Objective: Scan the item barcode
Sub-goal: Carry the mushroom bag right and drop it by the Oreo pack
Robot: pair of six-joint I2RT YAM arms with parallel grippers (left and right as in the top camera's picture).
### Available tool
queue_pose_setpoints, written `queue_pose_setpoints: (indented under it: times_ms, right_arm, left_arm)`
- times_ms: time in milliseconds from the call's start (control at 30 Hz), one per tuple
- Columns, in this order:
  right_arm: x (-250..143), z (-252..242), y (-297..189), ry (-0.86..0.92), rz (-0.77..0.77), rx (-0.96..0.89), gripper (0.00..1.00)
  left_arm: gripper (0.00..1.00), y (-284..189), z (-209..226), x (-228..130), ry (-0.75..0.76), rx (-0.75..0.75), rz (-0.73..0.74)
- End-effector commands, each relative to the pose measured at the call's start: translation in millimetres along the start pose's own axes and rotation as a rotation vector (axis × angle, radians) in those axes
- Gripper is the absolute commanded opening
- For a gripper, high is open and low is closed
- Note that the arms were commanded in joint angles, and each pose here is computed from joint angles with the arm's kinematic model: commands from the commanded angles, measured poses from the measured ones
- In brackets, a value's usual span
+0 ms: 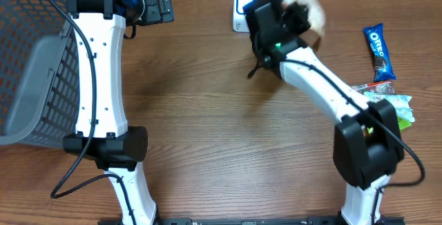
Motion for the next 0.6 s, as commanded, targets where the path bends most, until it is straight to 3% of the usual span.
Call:
queue_pose_setpoints:
  times_ms: [0, 233, 367, 567]
  right_arm:
    - [10.7, -90.2, -48.0, 0.575, -0.193, 0.193, 0.07]
    - [-51.4, -176.3, -58.6, 0.918, -0.261, 0.559, 0.06]
    - [-127.9, -194.1, -12.9, 1.124, -0.057, 0.635, 0.04]
    - [-229.5, -169.8, 48.1, 1.249, 0.271, 0.592, 0.04]
  left_arm:
    - [1.00, -2.7, -2.8, 0.1, 0.006, -0.005, -0.008]
    - [1.00, -2.6, -0.8, 1.0, 0.002, -0.003, -0.008]
    - [1.00, -2.6, -3.3, -0.2, 0.007, -0.005, -0.007]
    - [1.00, -2.6, -0.5, 1.2, 0.002, -0.002, -0.009]
Point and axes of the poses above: each gripper's point midway between its finger pads, its own y axis out along the fingers, its own z axis along the line the jaws close on, x = y × z, the point moved 3 cm from there along -y, back along the fingers, and after that the axes turned 12 degrees about -y, right-handed, at the moved point
